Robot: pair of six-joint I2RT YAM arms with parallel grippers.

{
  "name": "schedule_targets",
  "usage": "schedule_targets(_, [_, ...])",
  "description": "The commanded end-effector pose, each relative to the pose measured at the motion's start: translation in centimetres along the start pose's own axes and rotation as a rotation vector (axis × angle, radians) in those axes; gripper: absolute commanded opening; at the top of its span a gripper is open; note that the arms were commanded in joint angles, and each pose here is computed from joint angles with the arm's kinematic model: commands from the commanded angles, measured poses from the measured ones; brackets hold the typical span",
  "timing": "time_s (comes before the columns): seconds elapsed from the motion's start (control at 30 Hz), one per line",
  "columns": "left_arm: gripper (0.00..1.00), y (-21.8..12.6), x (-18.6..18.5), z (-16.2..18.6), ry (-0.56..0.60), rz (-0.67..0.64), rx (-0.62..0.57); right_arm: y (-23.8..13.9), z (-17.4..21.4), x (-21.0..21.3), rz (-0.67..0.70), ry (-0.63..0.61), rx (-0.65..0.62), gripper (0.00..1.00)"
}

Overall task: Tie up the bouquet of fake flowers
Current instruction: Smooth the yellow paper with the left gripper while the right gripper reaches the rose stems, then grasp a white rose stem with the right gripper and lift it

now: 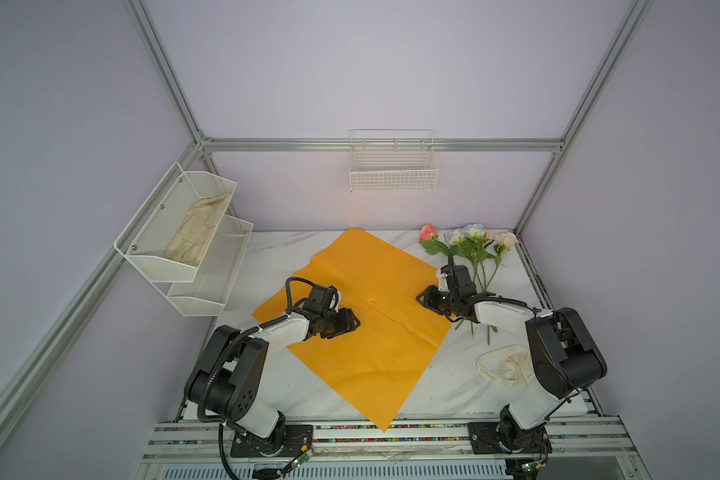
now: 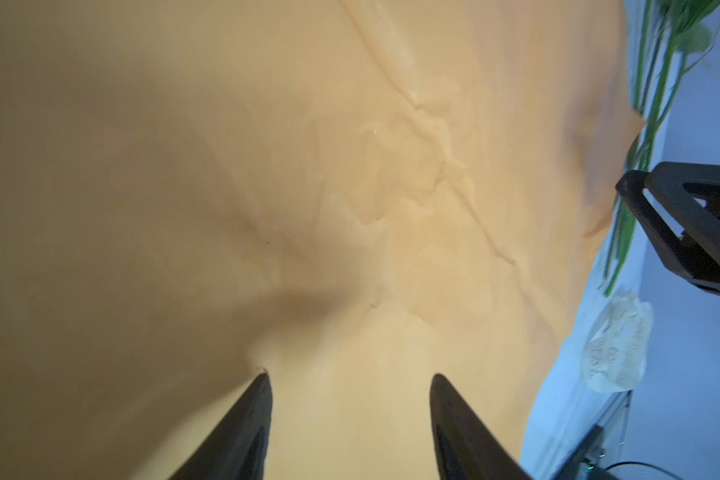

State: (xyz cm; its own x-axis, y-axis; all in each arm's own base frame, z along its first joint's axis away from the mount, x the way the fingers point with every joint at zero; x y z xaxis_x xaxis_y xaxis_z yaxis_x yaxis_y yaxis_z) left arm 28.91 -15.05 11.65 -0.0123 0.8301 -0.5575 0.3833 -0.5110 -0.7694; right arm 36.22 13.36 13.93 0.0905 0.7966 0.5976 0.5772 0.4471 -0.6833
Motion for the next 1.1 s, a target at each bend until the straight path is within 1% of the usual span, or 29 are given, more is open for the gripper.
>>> schedule_targets(0.0, [0.69,-3.5,-2.2,-2.1,0.070,0.025,-0.139,-3.7,-5.0,-4.6,0.175,0.057,-0.136,0.37])
schedule_targets(0.03, [0.75,-4.5,-2.5,-2.3,0.081,0.020,-0.175,-4.6,-6.2,-6.3,0.230,0.067,-0.174,0.37])
schedule_targets(0.07, [0.78,-5.2,-2.6,-2.4,0.090,0.014,-0.201,-5.4,-7.3,-7.8,0.287,0.076,-0.206,0.37])
schedule_targets(0.1, [0.80,-5.8,-2.6,-2.4,0.096,0.003,-0.223,-5.8,-8.2,-8.9,0.326,0.079,-0.219,0.36])
schedule_targets(0.17, [0.85,-7.0,-2.7,-2.6,0.108,-0.011,-0.272,-5.9,-9.5,-10.5,0.362,0.070,-0.213,0.34])
schedule_targets(0.23, [0.90,-7.9,-2.6,-2.7,0.113,-0.025,-0.313,-5.0,-10.3,-11.1,0.388,0.030,-0.174,0.29])
schedule_targets(0.3, [0.94,-8.7,-2.5,-2.7,0.109,-0.038,-0.347,-4.1,-11.0,-11.6,0.422,-0.004,-0.143,0.27])
schedule_targets(0.37, [0.96,-9.2,-2.4,-2.6,0.108,-0.046,-0.371,-3.3,-11.7,-12.0,0.447,-0.066,-0.112,0.26])
schedule_targets(0.47, [0.99,-10.0,-2.2,-2.5,0.110,-0.058,-0.392,-1.7,-12.5,-12.6,0.464,-0.104,-0.074,0.26])
schedule_targets(0.53, [1.00,-10.3,-2.1,-2.3,0.115,-0.063,-0.406,-1.0,-12.7,-13.1,0.485,-0.133,-0.032,0.26])
schedule_targets(0.6, [1.00,-10.7,-1.9,-2.2,0.114,-0.073,-0.419,-0.5,-12.9,-13.8,0.541,-0.143,-0.014,0.26])
schedule_targets(0.8, [1.00,-11.0,-1.3,-1.6,0.106,-0.082,-0.452,0.8,-12.8,-14.7,0.550,-0.189,0.049,0.26])
schedule_targets(0.87, [1.00,-11.1,-1.2,-1.5,0.103,-0.084,-0.453,1.3,-12.5,-15.2,0.566,-0.206,0.081,0.24])
schedule_targets(0.93, [1.00,-11.1,-1.1,-1.4,0.103,-0.086,-0.449,1.4,-12.5,-15.3,0.573,-0.214,0.089,0.17])
schedule_targets(1.07, [1.00,-11.1,-1.0,-1.2,0.101,-0.092,-0.440,0.5,-13.1,-14.4,0.558,-0.245,0.050,0.10])
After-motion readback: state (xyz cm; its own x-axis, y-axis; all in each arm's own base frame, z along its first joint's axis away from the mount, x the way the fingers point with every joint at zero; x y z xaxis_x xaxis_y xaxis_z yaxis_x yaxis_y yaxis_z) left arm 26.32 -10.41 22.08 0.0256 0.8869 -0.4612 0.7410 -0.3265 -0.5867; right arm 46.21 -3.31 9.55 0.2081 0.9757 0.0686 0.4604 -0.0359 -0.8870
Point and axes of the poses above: each gripper's point midway between its finger pads, its own y axis out along the fingers, its own x axis along the line the jaws close on, z = x × y, the point moved 7 cm from there along -y, back along the fingers
